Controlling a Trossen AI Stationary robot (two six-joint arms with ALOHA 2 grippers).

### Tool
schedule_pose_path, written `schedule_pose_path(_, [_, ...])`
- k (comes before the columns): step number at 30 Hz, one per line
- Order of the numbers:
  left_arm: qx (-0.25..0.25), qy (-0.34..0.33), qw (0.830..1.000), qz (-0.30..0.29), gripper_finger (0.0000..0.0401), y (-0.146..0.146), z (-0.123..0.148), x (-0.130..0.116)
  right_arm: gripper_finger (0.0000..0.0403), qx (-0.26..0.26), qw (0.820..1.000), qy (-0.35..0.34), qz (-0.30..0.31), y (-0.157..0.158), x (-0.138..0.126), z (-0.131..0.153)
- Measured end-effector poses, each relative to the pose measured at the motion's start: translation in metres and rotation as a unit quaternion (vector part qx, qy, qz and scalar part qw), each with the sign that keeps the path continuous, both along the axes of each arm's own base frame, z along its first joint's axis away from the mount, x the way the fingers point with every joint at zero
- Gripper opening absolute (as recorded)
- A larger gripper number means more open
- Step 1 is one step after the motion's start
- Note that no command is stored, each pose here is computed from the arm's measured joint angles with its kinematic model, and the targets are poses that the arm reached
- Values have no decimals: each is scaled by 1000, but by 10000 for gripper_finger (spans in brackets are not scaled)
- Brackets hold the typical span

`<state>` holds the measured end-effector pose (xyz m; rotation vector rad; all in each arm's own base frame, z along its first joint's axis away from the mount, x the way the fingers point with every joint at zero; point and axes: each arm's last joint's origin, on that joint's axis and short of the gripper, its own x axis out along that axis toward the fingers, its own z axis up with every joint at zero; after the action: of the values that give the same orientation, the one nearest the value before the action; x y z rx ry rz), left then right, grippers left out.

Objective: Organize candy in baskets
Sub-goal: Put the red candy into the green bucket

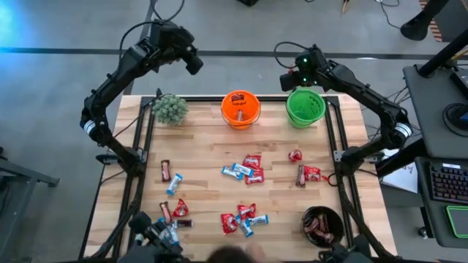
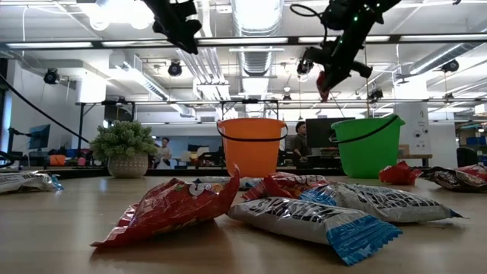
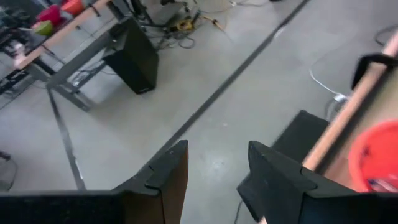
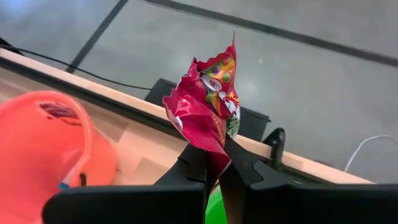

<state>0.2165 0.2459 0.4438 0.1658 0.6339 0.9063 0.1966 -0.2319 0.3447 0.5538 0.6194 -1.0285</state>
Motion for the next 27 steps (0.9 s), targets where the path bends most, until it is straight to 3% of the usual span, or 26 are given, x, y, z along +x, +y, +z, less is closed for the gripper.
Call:
schedule_pose_path(4, [6,-17,1000,1,150,7,3,-6,9,32,999,7,-8,-8,-3,2])
schedule_pose_path(10, [8,-23,1000,13,150,13,3,-12,9,133,988,60,-54,-3,-21,4])
schedule_pose_path(22, [-6,-43,999,20,150,13,3,-12,9,232,966,95,-63,17,-35,7])
schedule_pose_path(27, [-10,-42,999,16,150,12,2,-12,9,241,963,111,-55,20,-37,6])
